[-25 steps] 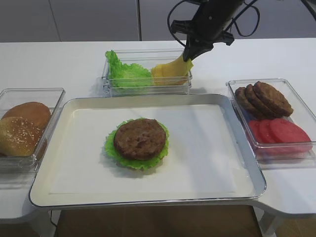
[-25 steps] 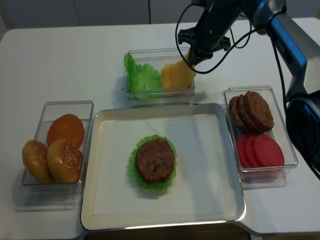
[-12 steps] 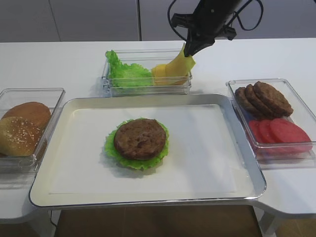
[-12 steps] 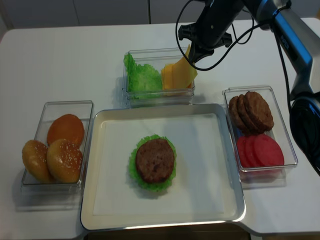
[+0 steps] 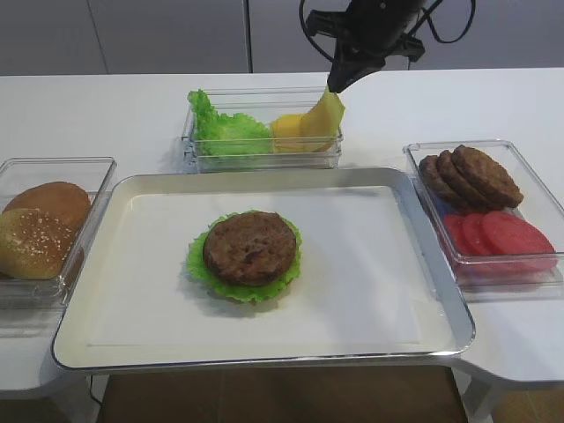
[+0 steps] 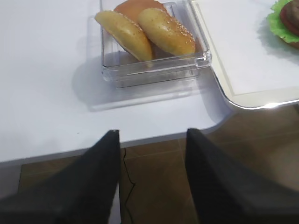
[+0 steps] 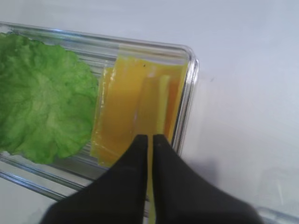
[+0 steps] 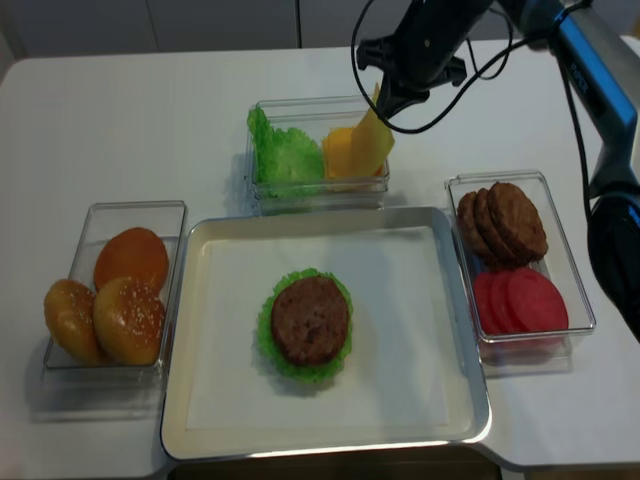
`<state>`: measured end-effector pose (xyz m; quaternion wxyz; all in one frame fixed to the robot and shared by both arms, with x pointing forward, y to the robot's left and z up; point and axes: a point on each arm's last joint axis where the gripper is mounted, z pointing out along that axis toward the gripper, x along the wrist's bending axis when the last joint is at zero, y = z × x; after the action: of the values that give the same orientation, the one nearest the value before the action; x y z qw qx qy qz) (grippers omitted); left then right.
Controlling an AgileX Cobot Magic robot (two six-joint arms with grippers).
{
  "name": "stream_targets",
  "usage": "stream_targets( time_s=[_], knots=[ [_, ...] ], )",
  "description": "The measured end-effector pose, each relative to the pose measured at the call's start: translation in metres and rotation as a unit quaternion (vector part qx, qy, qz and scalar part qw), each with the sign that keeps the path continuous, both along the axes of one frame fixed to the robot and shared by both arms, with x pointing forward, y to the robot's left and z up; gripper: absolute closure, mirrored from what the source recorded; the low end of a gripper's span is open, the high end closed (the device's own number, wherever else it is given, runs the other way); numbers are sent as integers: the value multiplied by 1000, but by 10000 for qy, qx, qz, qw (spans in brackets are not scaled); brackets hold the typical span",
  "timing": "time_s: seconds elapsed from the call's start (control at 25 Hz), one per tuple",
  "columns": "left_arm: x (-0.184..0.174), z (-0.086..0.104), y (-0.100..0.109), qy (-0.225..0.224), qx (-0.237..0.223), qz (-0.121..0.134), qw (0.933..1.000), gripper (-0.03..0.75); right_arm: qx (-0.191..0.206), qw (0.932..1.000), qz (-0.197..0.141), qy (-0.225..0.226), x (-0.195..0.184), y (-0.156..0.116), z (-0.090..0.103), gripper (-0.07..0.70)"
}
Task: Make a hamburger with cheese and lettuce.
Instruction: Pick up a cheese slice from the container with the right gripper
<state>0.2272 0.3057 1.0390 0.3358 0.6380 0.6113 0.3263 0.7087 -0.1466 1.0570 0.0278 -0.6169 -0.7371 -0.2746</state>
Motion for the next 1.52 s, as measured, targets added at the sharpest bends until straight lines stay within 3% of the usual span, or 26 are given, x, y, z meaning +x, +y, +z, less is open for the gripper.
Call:
stream_targets(
  time_s=[0.52,0.8,0.92,1.52],
  knots=[
    [0,0,0,0,0,0,10000,373,-68,9999,-16,-99,-1,-2,5,578],
    [0,0,0,0,0,0,10000,373,-46,9994,-113,-320,3,-2,7,414],
    [0,0,0,0,0,0,10000,373,-81,9994,-115,-329,3,-3,6,388],
    [0,0,0,0,0,0,10000,373,-252,9996,-102,-121,9,-3,-15,380]
  ],
)
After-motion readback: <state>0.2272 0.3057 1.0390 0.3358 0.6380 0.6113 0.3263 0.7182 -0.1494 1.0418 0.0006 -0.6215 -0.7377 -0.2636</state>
